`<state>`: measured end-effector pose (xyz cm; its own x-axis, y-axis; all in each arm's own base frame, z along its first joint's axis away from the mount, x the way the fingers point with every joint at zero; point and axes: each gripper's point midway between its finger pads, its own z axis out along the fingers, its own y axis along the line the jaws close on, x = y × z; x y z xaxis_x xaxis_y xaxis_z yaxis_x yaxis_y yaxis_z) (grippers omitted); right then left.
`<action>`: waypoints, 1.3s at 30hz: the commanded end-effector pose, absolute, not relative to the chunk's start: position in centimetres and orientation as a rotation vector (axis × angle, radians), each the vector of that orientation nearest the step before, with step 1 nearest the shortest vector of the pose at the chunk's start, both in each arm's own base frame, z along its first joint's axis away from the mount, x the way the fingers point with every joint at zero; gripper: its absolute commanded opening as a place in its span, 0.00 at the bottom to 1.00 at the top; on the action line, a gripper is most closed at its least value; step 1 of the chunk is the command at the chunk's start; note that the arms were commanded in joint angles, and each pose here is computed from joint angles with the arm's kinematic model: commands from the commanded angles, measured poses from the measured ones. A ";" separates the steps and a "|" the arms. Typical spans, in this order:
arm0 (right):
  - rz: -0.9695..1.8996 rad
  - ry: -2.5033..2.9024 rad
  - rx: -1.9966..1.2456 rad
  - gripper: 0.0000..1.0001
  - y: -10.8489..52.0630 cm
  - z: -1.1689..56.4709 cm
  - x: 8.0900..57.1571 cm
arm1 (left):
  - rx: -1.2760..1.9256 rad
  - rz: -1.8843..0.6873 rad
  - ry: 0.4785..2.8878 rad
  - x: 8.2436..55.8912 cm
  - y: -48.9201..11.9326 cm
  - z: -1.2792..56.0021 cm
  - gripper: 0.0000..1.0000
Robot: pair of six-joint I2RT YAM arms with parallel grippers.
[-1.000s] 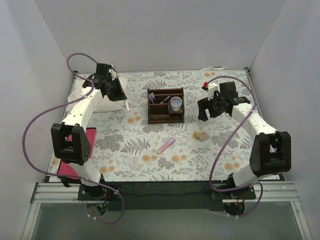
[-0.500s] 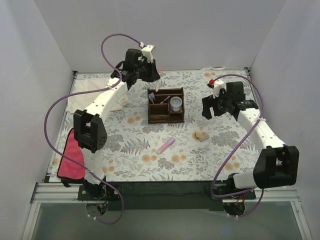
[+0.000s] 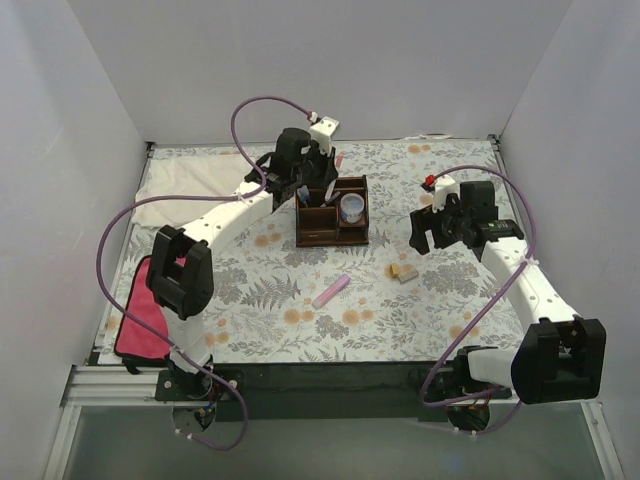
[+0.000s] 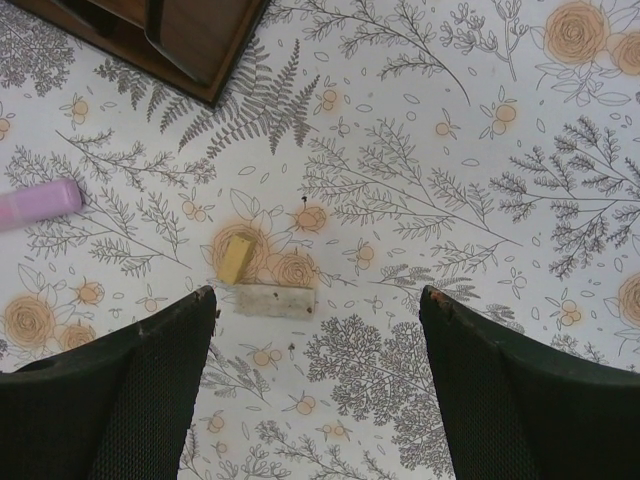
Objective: Sort the stationery into containers
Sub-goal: Place the pen in the storage box.
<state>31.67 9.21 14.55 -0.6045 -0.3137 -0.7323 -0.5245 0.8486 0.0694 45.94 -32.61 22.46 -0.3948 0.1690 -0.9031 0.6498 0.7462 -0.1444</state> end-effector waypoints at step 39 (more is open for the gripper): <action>0.371 2.249 -0.563 0.88 8.7 14.6 32.0 | 0.382 -0.390 1.652 45.8 -27.7 23.7 0.00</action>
<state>30.96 8.49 13.43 -0.6334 -0.2890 -0.7178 -0.4969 0.8630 0.0910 45.80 -27.94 24.33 -0.1072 0.0235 -0.9940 0.4751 0.8794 -0.0304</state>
